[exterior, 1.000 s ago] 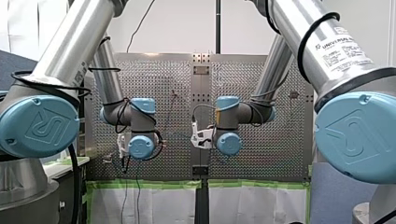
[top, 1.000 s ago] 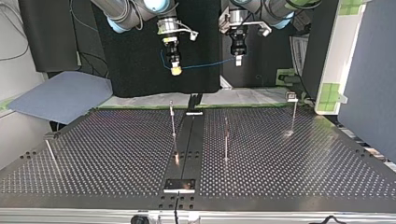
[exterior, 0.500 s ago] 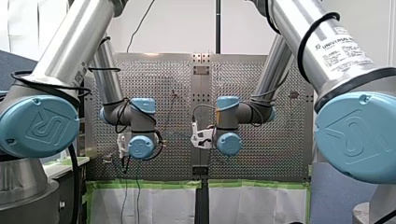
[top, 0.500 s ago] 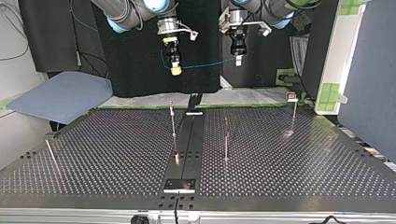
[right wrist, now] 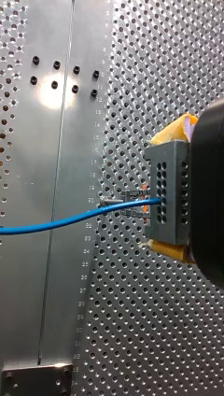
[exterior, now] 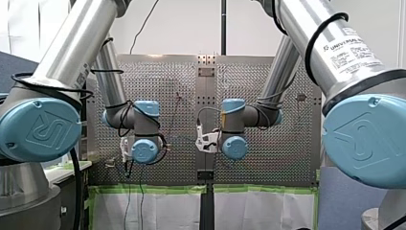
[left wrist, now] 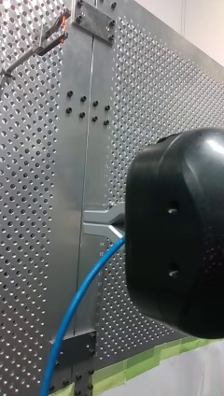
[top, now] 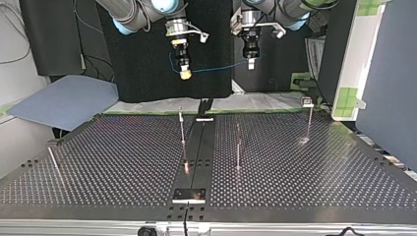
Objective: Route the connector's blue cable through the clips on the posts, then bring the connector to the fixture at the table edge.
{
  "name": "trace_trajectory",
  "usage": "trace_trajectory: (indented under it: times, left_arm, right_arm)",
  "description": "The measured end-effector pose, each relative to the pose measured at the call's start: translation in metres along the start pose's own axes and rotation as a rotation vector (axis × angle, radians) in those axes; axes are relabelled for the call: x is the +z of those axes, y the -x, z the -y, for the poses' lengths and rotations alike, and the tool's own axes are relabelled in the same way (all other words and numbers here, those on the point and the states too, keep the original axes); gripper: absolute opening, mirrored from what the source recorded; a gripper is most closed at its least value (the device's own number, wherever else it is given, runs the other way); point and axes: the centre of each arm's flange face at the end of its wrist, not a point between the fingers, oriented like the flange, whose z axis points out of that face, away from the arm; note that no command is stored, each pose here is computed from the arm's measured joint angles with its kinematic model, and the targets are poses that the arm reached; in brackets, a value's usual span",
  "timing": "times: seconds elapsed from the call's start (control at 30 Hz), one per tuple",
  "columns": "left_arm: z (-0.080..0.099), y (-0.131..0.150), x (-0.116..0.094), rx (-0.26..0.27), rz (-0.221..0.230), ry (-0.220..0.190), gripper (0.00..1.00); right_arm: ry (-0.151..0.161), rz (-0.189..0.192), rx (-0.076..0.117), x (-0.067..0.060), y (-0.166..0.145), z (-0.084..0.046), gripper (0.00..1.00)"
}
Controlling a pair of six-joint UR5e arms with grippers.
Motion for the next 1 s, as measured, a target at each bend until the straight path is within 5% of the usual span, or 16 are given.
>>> trace_trajectory:
  times: [0.37, 0.7, 1.0]
  left_arm:
    - [0.000, 0.001, 0.002, -0.002, 0.005, 0.004, 0.00]
    - [-0.001, 0.001, 0.003, -0.003, 0.008, 0.006, 0.00]
    - [-0.001, 0.001, 0.003, -0.003, 0.008, 0.006, 0.00]
  right_arm:
    - [-0.003, 0.004, -0.002, -0.001, 0.001, 0.001, 0.00]
    - [-0.023, 0.118, -0.035, -0.016, 0.049, 0.006, 0.00]
    - [-0.026, 0.140, -0.041, -0.019, 0.061, 0.006, 0.00]
